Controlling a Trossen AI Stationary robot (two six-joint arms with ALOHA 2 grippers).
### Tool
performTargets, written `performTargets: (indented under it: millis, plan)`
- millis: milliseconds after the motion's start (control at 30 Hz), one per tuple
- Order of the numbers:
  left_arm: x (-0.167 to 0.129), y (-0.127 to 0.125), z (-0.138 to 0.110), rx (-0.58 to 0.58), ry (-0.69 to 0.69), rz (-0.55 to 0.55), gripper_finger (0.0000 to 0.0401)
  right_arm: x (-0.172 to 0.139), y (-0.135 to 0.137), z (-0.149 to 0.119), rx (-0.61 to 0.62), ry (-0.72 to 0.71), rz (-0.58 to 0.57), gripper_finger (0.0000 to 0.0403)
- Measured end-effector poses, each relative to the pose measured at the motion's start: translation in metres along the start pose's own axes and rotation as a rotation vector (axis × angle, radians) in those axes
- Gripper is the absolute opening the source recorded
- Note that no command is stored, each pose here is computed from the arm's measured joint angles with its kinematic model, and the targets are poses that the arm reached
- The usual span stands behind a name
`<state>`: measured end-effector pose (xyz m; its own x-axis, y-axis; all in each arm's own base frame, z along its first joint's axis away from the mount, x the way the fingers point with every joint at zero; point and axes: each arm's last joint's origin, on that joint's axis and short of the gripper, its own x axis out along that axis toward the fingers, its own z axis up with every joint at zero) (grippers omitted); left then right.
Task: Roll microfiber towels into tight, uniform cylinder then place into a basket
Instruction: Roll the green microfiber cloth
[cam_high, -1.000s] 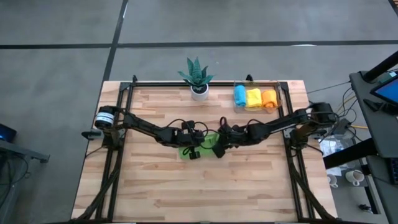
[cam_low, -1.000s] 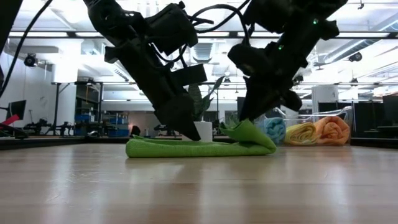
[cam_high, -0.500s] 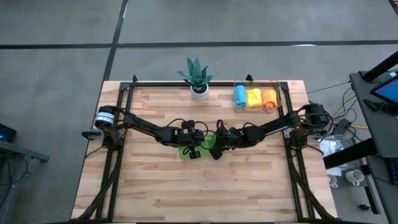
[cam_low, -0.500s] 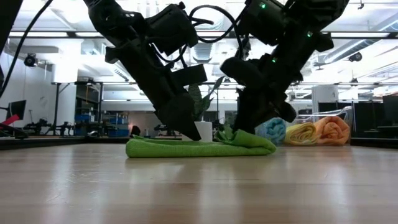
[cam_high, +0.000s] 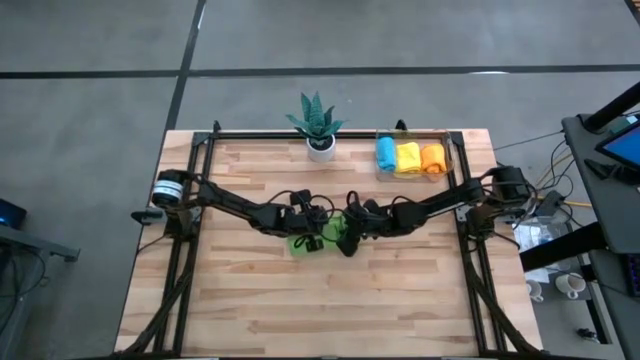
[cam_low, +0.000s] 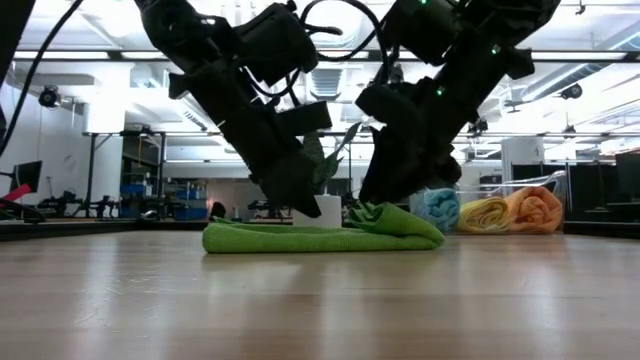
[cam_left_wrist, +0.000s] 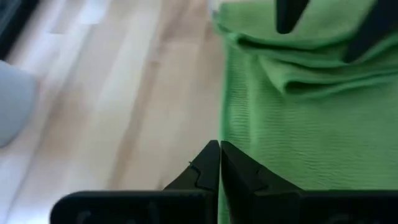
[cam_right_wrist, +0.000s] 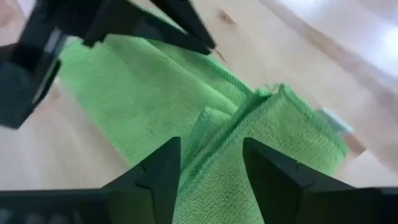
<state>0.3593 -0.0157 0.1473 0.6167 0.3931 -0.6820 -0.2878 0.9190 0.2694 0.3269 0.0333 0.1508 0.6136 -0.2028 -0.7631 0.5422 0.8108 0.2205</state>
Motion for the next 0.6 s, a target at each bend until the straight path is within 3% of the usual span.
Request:
performTargets:
  millis: [200, 400, 467, 600]
  plan:
    - [-0.010, 0.003, 0.007, -0.015, -0.042, 0.039, 0.0000, -0.014, 0.000, 0.002, -0.114, -0.054, -0.014, 0.0186]
    - [-0.023, -0.010, 0.015, 0.003, -0.213, 0.055, 0.0000, -0.036, -0.016, -0.024, -0.177, -0.186, -0.179, 0.0184]
    - [-0.024, -0.015, 0.016, -0.024, -0.345, 0.015, 0.0000, -0.043, -0.025, -0.036, -0.175, -0.212, -0.198, 0.0176]
    - [-0.016, -0.022, 0.015, -0.084, -0.551, -0.180, 0.0000, -0.056, -0.041, -0.057, -0.138, -0.276, -0.166, 0.0129]
